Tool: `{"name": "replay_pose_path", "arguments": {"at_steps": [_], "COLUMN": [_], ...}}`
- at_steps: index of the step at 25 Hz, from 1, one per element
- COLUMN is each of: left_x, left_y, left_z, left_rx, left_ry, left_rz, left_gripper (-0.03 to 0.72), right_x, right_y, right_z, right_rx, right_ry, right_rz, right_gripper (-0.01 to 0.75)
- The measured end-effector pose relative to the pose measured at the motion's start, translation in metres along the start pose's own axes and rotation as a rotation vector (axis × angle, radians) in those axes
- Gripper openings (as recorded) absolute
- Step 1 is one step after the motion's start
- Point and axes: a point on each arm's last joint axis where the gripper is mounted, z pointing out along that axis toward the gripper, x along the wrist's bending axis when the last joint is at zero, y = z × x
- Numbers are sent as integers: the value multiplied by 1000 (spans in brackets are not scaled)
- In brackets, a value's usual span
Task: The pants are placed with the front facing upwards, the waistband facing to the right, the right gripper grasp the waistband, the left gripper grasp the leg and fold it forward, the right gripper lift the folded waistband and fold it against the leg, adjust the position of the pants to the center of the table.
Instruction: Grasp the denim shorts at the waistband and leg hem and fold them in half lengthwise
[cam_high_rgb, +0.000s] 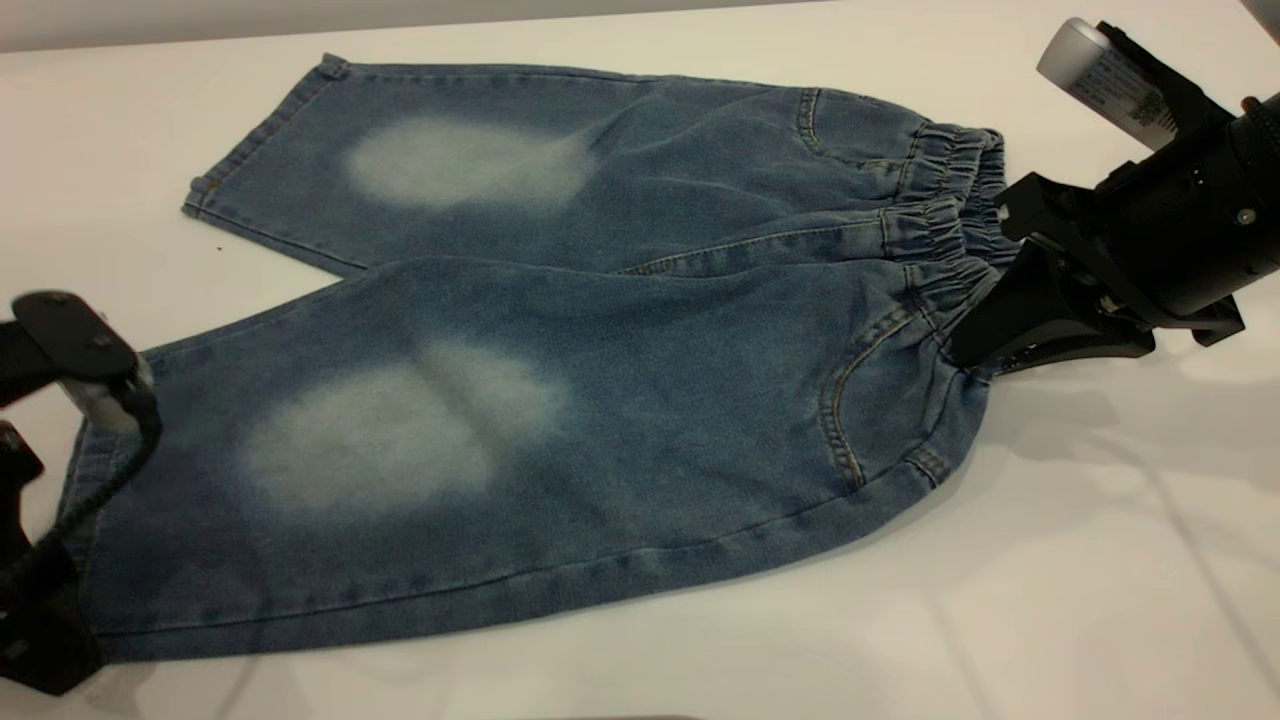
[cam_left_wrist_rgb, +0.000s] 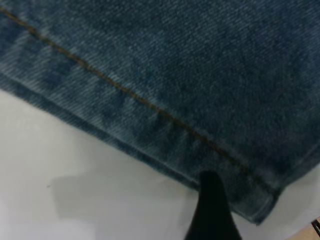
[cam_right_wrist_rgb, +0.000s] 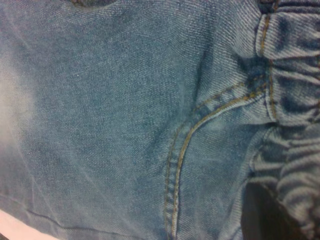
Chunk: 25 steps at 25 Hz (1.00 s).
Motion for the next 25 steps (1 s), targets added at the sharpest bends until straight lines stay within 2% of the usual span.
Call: {"name": "replay_pose_path", "arguments": {"at_steps": [8, 10, 16, 18, 25], "left_x": [-2, -2, 0, 0, -2], "left_y": [2, 3, 6, 7, 9], "left_z": [4, 6, 7, 6, -20], "left_rx": [-1, 0, -14, -20, -49], "left_ry": [3, 4, 18, 23, 30], "left_rz": [16, 21, 32, 36, 36], "left_gripper": [440, 393, 128, 76, 54], "right_x": [0, 0, 0, 1, 9], "right_y": [0, 0, 0, 0, -5], "right_z": [0, 0, 0, 0, -1], "right_rx": [-1, -1, -1, 5, 52], "right_ry": [0, 0, 5, 15, 99], "right_rz": [1, 2, 2, -4, 29], "right_gripper": [59, 60, 62, 61, 62]}}
